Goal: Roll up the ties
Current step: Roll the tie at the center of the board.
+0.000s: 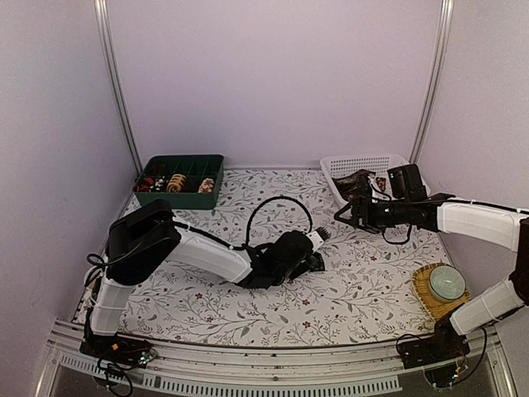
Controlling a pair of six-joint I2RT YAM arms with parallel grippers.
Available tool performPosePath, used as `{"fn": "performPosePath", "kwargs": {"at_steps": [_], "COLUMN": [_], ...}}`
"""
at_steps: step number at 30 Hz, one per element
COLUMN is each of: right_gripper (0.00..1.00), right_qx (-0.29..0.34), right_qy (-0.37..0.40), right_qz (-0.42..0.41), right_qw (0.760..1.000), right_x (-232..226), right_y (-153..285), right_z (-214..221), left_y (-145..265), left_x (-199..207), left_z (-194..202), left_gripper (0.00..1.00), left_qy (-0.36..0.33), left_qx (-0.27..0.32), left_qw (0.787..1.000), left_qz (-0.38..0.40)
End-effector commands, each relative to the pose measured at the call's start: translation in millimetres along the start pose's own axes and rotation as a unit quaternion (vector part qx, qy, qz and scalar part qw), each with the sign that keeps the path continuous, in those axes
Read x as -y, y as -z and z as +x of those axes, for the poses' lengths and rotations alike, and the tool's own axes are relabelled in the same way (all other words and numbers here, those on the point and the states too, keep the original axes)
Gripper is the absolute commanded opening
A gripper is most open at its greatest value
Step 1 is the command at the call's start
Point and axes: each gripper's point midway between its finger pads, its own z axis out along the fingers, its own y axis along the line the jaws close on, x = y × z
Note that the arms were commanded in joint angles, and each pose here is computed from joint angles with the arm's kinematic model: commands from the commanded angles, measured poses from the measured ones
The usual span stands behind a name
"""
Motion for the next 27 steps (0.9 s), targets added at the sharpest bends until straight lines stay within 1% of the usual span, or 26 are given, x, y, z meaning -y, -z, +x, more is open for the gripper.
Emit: {"fn": "performPosePath", "kwargs": {"at_steps": [1, 5, 17, 27], "right_gripper": [0.68, 0.68, 0.69, 0.69], "right_qx": [-0.008, -0.009, -0.026, -0.035], "right_qy": [-0.01, -0.011, -0.023, -0.039], "right_qz": [-0.009, -0.008, -0.012, -0.026], "right_qw": [1.0, 1.0, 0.999, 0.998], "right_x": [4, 6, 15, 17], "right_y": [-8, -10, -23, -32], "right_z": [5, 6, 15, 21], "left_y": [10, 14, 29, 42], "left_x": [21, 21, 6, -3], "left_z": [-3, -10, -44, -55], "left_gripper": [0.53, 0.62, 0.69, 0.76], "left_qy": [0.002, 0.012, 0.054, 0.082], "left_qx": [-0.005, 0.004, 0.038, 0.054], "left_qw": [0.999, 0.998, 0.995, 0.991], "left_qz": [0.05, 0.062, 0.069, 0.09]}}
